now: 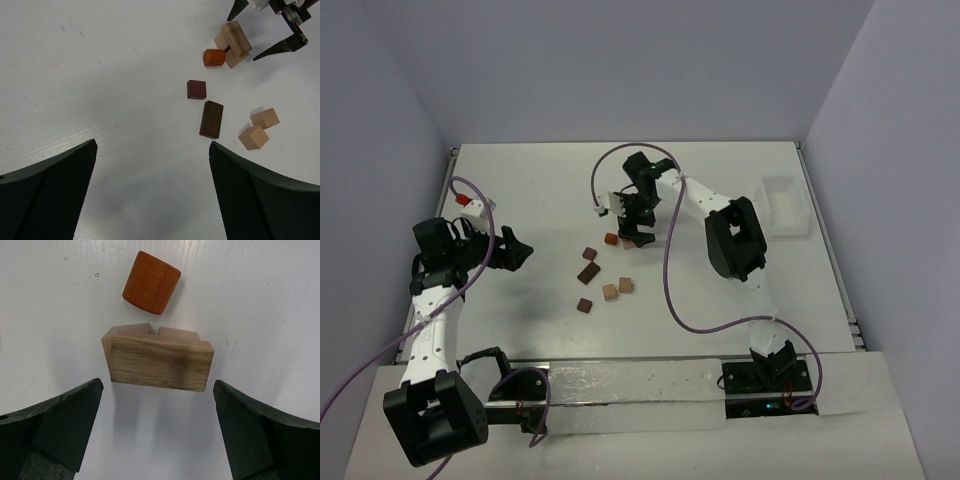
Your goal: Build the wood block tower
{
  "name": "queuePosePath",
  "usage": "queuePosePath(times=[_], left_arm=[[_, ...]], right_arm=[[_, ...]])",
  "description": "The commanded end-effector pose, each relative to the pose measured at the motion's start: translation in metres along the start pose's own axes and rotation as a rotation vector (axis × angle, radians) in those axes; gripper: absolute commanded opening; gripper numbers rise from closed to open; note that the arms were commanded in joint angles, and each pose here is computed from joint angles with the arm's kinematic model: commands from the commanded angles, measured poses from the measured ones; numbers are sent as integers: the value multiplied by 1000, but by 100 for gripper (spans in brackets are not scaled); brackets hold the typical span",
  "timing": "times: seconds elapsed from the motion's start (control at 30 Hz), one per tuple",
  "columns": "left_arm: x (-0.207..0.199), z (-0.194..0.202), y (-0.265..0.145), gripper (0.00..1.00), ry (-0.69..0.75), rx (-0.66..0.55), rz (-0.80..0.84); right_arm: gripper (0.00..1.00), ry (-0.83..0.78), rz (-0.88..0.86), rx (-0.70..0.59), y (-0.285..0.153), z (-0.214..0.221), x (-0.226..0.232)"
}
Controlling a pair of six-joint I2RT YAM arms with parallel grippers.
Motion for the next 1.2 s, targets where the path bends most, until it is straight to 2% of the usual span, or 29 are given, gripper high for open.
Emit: queuePosePath(times=[0.0,1.17], left_arm=[[4,-12,-1,99,33,-36,-12],[6,-11,-1,99,32,-34,-20]], right_arm=[[100,-29,36,-18,0,-15,-11],[100,-42,20,38,15,-19,-4]])
Point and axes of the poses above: each gripper's point midway between its finger pads, its own y axis out along the fingers, its own x axis along the line the jaws close on, z = x × y, the point moved 1 cm from there along -y, back along the fingers, and after that the axes turned 4 degrees about y, right-handed, at the moved point
